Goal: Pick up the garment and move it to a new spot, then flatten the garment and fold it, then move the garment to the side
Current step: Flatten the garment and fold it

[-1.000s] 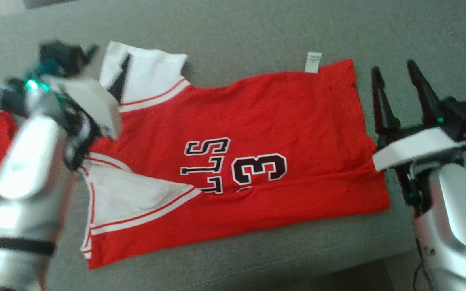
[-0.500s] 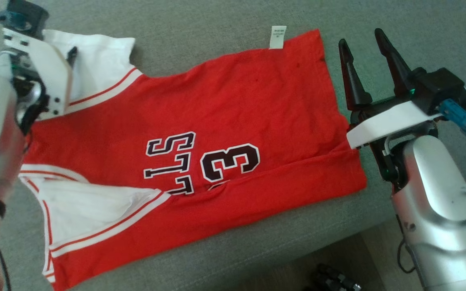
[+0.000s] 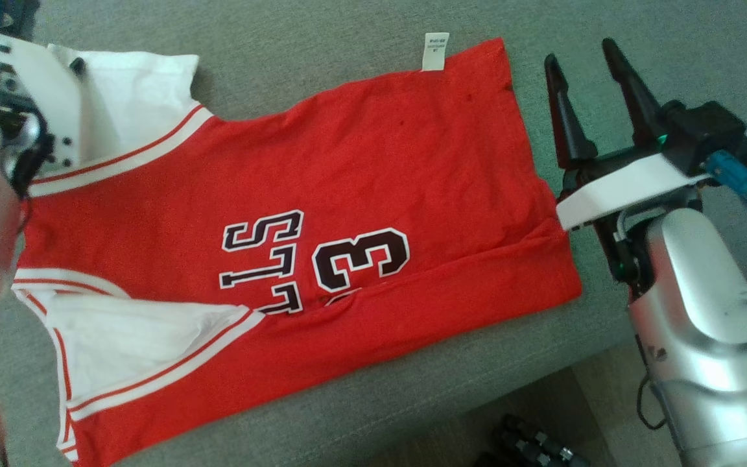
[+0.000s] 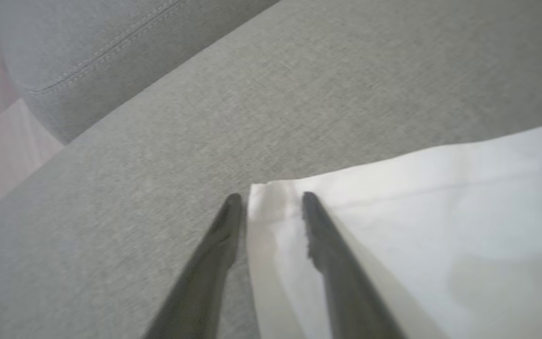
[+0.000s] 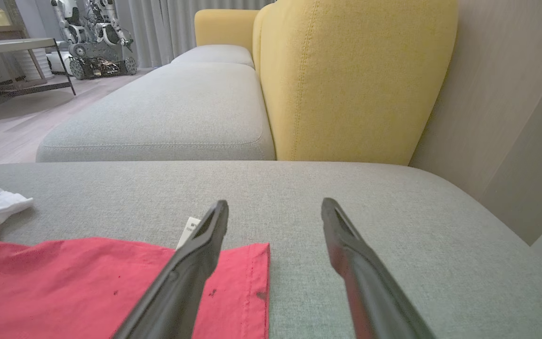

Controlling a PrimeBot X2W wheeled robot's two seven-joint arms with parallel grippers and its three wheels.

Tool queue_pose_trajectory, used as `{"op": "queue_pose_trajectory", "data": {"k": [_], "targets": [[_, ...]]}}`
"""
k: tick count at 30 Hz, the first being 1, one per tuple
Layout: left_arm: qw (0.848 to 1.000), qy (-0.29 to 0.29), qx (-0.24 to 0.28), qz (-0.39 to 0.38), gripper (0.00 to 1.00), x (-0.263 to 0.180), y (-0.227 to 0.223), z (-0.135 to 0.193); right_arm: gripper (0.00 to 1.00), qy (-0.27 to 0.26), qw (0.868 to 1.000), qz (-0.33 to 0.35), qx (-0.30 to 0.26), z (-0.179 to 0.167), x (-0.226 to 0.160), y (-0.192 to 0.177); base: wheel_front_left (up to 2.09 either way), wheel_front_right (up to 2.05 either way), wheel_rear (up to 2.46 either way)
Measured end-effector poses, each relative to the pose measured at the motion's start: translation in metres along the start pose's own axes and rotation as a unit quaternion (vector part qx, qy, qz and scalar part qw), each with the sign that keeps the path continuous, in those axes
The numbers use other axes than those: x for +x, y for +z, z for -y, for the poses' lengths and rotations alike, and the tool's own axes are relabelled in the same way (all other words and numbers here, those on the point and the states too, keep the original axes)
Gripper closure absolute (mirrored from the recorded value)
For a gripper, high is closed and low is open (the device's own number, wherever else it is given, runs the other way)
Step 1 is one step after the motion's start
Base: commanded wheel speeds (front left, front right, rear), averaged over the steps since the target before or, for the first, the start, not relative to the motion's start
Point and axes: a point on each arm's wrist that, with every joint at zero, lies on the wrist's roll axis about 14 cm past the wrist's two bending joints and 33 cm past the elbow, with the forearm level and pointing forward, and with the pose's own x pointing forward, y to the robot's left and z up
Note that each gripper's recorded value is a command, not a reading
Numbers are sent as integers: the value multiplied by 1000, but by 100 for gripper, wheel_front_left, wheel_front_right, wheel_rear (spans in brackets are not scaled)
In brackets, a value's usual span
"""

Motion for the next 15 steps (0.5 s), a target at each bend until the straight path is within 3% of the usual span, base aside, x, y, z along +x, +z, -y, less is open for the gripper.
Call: {"op": "queue_pose_trajectory", "data": {"k": [5, 15], "targets": [[999, -19, -17, 22, 100, -4, 9, 13, 0, -7, 1000, 5, 5, 5, 5, 3, 0, 0, 0], [988, 4, -34, 152, 100, -47, 48, -10, 0, 7, 999, -30, 10, 10, 19, 1, 0, 0, 0]]}}
